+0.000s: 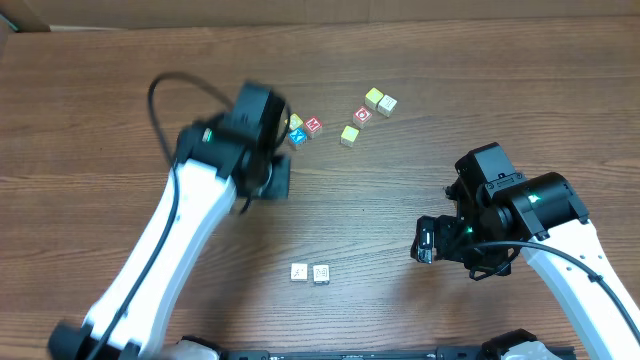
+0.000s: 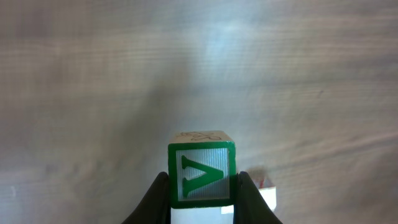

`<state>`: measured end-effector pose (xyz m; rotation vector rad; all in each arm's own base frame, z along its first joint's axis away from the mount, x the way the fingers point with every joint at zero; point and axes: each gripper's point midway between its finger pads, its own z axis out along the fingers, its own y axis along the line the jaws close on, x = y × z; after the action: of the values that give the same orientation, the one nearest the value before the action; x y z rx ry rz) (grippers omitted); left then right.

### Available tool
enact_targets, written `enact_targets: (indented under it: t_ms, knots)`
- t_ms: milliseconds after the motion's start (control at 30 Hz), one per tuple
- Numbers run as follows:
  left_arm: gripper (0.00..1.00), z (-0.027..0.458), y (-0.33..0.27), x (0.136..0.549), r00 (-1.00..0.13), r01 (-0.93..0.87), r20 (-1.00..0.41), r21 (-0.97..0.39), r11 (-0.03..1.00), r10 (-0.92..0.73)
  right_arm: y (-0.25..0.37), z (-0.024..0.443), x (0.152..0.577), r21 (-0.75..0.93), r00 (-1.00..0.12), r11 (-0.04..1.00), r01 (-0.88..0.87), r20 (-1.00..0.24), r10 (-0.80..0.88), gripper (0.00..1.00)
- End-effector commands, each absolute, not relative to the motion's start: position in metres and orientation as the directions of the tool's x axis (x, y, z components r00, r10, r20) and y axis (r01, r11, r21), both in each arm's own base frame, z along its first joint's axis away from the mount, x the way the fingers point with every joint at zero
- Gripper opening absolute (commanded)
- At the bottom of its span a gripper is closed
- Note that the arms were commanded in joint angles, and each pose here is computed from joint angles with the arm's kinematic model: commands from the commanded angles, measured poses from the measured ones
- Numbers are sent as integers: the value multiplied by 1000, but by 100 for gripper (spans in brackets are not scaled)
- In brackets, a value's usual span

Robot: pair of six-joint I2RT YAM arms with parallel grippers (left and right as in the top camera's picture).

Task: Flip 5 blocks

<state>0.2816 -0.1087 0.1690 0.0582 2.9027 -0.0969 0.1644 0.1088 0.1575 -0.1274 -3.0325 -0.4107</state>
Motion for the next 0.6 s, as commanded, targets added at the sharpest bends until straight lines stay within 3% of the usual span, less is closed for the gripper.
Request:
enact_targets:
  t_ms: [0,300,567]
  knots:
    - [5,162,-103,244,-967,-23,-250,-88,996,-45,113,168,169,285,-998,957,57,44,47,100]
    - [7,105,-114,165,-986,-58,-144,-148,987,-80,113,168,170,287,-998,956,57,41,47,100]
    - [8,62,-127,149,-986,-109,-109,-173,979,-129,112,168,168,285,-998,957,55,47,44,100]
